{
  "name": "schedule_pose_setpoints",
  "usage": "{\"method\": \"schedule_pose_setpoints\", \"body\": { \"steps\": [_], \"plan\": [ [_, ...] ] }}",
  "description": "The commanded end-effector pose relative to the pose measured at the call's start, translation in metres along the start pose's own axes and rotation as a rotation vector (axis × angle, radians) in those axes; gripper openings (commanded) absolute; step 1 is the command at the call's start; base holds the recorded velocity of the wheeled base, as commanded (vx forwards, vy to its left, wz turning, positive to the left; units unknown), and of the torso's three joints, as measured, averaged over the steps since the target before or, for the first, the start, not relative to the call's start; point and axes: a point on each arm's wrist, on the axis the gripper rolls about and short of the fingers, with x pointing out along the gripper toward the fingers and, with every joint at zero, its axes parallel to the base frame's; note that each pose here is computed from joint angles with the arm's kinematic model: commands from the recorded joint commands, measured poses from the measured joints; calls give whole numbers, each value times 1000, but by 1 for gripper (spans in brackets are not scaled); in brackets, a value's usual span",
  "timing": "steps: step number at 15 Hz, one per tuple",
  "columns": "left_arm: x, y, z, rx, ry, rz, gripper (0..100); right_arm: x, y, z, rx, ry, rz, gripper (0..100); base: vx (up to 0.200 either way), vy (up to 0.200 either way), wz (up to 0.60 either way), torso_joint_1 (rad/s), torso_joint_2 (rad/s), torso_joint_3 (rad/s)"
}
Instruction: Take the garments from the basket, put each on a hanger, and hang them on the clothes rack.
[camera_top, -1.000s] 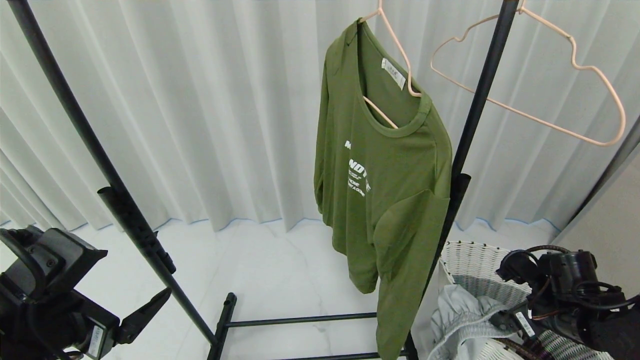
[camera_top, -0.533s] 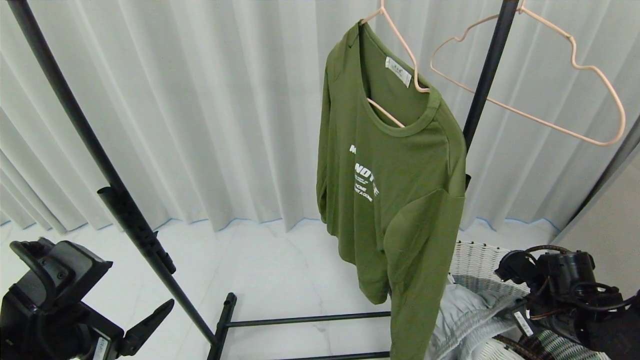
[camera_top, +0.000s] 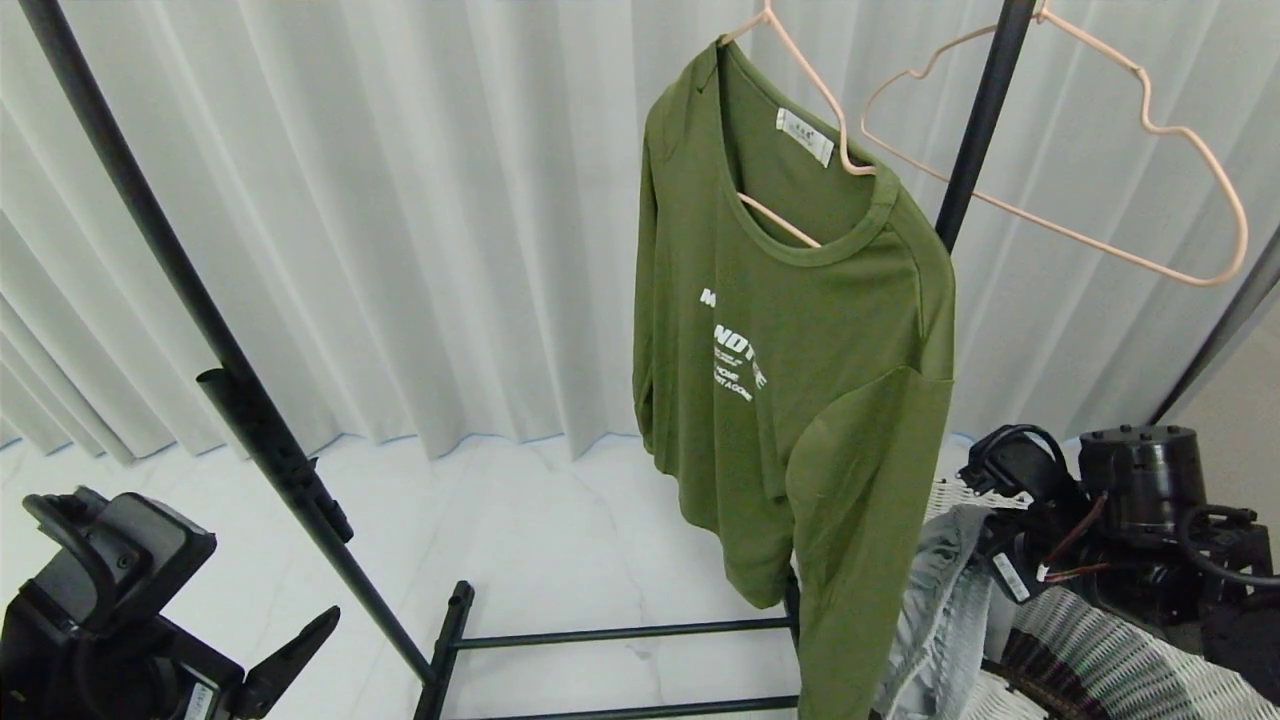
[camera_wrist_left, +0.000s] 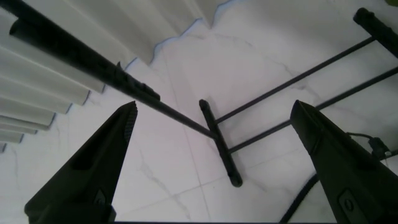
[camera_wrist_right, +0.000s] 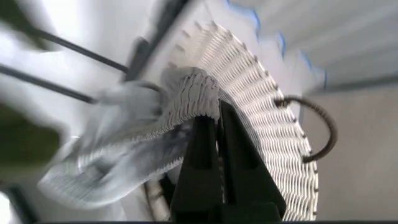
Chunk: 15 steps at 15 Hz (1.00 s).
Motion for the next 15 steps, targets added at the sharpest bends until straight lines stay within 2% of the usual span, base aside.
{"method": "schedule_pose_setpoints", "body": {
  "steps": [1,4,8,12,15],
  "plan": [
    [-4,0,-1,0,-11,7,100,-43,-3,42,0,-176,25,0,-200,0,0,7,-2,-2],
    [-6,-2,-3,-2,-12,8,100,-71,-1,60,-23,-221,73,0,-200,0,0,-6,1,2],
    [-14,-4,-7,-2,-38,22,100,-93,5,69,-46,-271,127,0,-200,0,0,2,2,0],
    [-22,-6,-11,3,-64,36,100,-112,3,81,-60,-298,158,0,0,0,0,0,0,0],
    [-27,-5,-9,52,-94,54,100,-121,3,92,-62,-333,176,0,0,200,0,2,4,1]
  ]
}}
